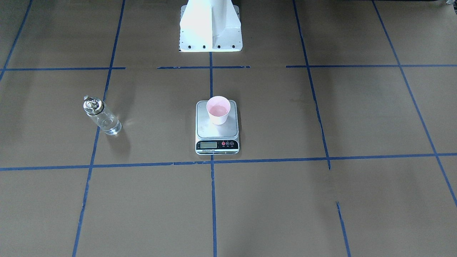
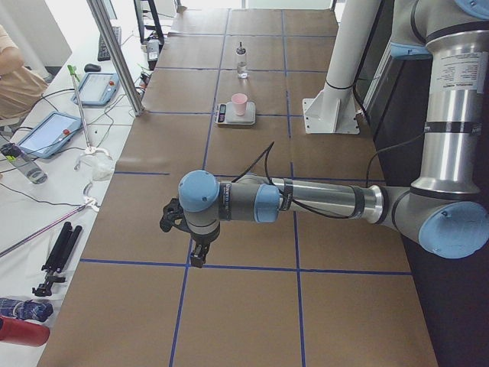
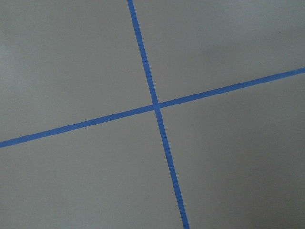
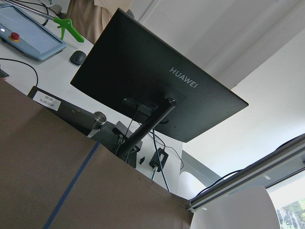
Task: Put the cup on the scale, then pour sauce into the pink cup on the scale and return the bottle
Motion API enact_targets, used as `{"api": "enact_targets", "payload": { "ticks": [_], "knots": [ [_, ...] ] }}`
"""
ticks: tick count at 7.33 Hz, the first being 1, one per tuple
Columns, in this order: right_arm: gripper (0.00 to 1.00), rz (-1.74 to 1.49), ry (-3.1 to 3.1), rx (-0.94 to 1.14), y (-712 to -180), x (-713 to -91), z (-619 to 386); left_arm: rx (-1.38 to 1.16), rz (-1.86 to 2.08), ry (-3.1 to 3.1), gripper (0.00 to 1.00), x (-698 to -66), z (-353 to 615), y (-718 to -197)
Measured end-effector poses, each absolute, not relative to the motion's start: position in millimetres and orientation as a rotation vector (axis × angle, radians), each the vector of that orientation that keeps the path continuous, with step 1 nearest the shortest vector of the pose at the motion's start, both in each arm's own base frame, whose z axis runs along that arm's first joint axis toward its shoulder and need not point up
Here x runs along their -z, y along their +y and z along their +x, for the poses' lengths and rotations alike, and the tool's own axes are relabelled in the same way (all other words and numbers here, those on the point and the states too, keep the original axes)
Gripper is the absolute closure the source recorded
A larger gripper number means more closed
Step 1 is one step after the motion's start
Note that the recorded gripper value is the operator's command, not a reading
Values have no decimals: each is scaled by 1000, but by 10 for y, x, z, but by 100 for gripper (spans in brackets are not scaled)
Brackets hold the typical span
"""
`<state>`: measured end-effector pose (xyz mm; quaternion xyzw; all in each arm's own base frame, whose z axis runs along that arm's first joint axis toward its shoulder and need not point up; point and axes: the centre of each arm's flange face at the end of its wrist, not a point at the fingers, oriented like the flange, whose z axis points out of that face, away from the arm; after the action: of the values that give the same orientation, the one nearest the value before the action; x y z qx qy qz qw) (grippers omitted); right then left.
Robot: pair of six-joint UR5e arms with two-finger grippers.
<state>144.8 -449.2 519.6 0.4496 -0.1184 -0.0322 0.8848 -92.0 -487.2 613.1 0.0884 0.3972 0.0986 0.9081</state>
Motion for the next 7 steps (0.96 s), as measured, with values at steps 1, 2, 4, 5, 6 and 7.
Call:
{"api": "enact_targets", "payload": {
  "ticks": [1,2,4,5,6,7],
  "knots": [
    [0,790,-355,24,-4707,-5102,1586,-205,185,819,0,-6121,-920,-4873],
    [0,655,-429,-16,-4823,-5099,1707,-206,188,819,0,-6110,-920,-4874],
    [0,484,-479,-65,-4924,-5333,1783,-207,189,818,0,-6103,-920,-4875],
    [0,407,-494,-86,-4979,-5317,1791,-206,187,819,0,-6112,-920,-4874],
    [0,323,-509,-100,-5047,-5247,1750,-205,185,819,0,-6124,-920,-4874],
    [0,248,-522,-84,-5145,-5186,1568,-205,184,819,0,-6129,-920,-4873]
  ]
}}
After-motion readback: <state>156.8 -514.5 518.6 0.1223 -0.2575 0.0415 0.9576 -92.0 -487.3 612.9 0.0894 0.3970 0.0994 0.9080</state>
